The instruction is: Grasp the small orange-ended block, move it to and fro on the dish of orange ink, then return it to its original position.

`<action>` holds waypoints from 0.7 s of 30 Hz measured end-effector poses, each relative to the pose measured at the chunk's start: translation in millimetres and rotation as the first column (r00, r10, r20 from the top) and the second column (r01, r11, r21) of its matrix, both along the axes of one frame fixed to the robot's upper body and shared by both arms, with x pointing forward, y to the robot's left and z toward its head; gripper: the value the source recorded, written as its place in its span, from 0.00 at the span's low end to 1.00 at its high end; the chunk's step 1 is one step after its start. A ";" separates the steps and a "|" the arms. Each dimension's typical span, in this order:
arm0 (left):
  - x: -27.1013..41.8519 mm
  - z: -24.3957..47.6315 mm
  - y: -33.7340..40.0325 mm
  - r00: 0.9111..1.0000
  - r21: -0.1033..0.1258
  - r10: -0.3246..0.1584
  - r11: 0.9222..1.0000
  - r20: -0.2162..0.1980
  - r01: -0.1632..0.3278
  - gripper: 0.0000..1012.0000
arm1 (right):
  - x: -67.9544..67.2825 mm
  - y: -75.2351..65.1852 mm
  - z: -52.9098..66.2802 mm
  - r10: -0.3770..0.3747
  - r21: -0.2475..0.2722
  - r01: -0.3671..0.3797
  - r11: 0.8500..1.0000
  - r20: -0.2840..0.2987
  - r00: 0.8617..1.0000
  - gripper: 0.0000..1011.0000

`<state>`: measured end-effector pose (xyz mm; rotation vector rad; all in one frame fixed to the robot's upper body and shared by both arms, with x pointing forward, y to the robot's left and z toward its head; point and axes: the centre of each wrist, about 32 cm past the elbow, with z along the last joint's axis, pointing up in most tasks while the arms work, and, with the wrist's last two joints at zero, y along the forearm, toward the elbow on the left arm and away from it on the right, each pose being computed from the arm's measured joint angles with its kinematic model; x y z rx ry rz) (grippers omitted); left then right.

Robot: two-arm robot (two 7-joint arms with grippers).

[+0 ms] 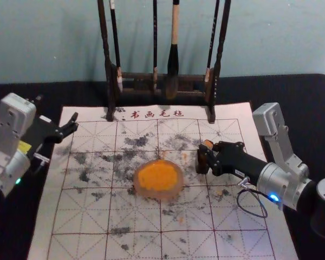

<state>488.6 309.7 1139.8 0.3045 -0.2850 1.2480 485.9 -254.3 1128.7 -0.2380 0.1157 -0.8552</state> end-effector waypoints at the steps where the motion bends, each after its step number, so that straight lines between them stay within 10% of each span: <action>1: 0.0 0.0 0.0 1.000 0.000 0.000 1.000 0.000 0.000 0.99 | 0.0 0.2 0.7 0.002 0.005 -0.002 1.000 0.002 1.000 0.11; 21: 0.0 0.0 0.0 1.000 0.000 0.000 1.000 0.000 0.000 0.99 | -1.7 0.9 57.1 0.059 -0.011 -0.058 0.998 0.116 0.992 0.11</action>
